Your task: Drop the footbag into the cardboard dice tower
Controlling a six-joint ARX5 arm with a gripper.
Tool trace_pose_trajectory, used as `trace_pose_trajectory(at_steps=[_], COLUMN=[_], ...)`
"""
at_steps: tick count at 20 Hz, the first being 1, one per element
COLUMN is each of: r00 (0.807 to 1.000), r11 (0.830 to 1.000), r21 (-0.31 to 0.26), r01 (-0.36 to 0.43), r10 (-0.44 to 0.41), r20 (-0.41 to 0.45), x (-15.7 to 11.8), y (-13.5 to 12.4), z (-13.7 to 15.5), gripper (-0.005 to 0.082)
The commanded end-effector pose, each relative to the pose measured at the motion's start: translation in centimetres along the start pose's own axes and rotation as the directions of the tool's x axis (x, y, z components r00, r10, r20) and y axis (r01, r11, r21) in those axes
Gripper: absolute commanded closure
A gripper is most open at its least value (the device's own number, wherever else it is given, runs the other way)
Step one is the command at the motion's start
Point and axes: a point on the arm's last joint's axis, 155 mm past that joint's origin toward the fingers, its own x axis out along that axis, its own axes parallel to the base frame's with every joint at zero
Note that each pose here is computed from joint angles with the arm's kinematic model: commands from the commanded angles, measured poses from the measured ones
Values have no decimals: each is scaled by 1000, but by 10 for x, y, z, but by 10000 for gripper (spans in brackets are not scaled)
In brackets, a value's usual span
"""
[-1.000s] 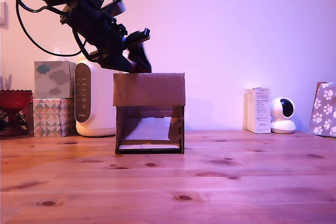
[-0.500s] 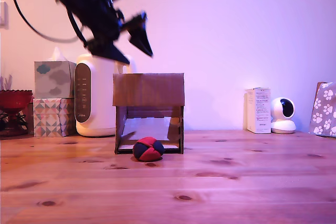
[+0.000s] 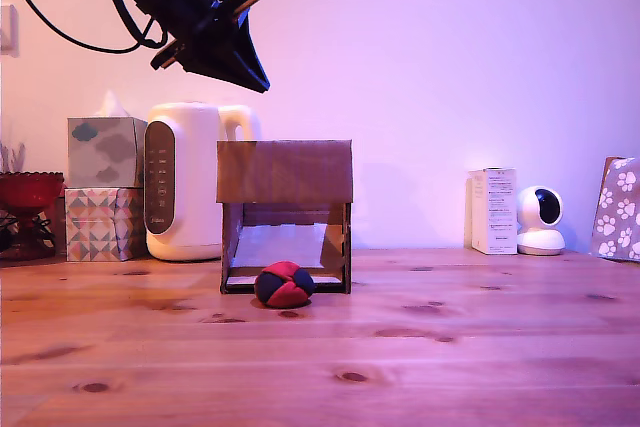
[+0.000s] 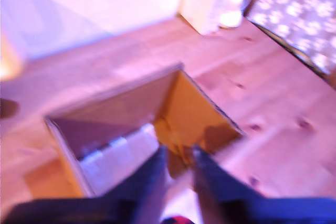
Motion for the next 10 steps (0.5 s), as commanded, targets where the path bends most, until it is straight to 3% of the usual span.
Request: trace_pose_trajectory(at_steps=[1,5,10], r00=[1000,999,992], r11=[1000,999,994], r21=[23,34,57], r01=[10,22,90], r10=[-10,-23,-95], r20=[21,44,83], x=[-9,-18,-24], y=[-7,-12,-26], z=[5,-8,-49], gripper=[786,786,785])
